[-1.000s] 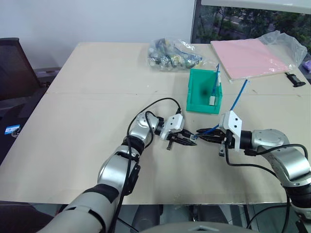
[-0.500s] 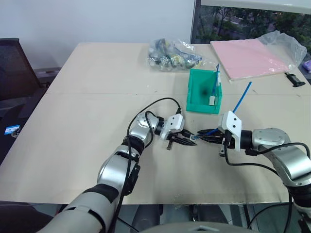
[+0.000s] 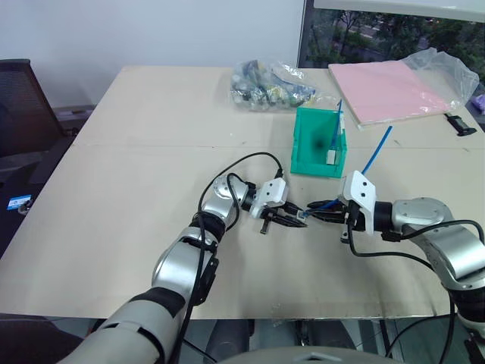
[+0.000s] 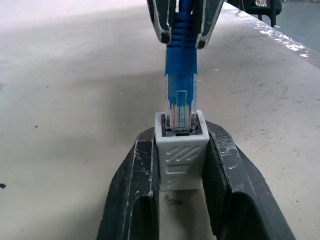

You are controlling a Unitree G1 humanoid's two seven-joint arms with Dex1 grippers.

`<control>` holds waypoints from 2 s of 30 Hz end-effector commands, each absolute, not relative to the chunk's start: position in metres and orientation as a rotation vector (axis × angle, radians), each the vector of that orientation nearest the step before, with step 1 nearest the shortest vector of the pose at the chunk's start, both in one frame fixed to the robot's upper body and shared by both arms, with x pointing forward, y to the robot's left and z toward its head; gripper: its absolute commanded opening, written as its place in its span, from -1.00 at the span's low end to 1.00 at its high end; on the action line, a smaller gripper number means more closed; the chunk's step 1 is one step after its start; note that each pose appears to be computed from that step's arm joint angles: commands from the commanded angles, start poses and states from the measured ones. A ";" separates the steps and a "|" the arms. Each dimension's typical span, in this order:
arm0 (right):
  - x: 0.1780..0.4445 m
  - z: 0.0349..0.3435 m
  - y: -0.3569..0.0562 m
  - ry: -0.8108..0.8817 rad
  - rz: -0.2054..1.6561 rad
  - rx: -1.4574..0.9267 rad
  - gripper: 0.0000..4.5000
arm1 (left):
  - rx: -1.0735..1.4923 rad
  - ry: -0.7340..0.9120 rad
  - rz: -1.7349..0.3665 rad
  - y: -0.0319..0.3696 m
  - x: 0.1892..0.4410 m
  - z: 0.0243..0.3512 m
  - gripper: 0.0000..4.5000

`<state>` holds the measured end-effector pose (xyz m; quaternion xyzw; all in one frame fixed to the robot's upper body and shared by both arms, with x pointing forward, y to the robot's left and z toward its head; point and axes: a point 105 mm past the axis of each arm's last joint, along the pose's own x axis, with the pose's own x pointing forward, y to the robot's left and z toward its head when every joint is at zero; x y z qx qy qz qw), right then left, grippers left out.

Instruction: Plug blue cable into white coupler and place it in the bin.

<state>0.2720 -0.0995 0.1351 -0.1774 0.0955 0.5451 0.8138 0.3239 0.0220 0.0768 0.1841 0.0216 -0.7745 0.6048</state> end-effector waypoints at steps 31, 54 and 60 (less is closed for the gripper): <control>0.262 0.142 -0.095 0.229 1.145 -0.410 -1.00 | 0.441 0.124 -1.752 0.031 0.326 0.065 -0.75; 0.268 0.154 -0.093 0.273 1.103 -0.421 -1.00 | 0.465 0.132 -1.753 0.031 0.327 0.066 -0.75; 0.267 0.146 -0.091 0.313 1.109 -0.439 -1.00 | 0.470 0.131 -1.753 0.031 0.327 0.066 -0.75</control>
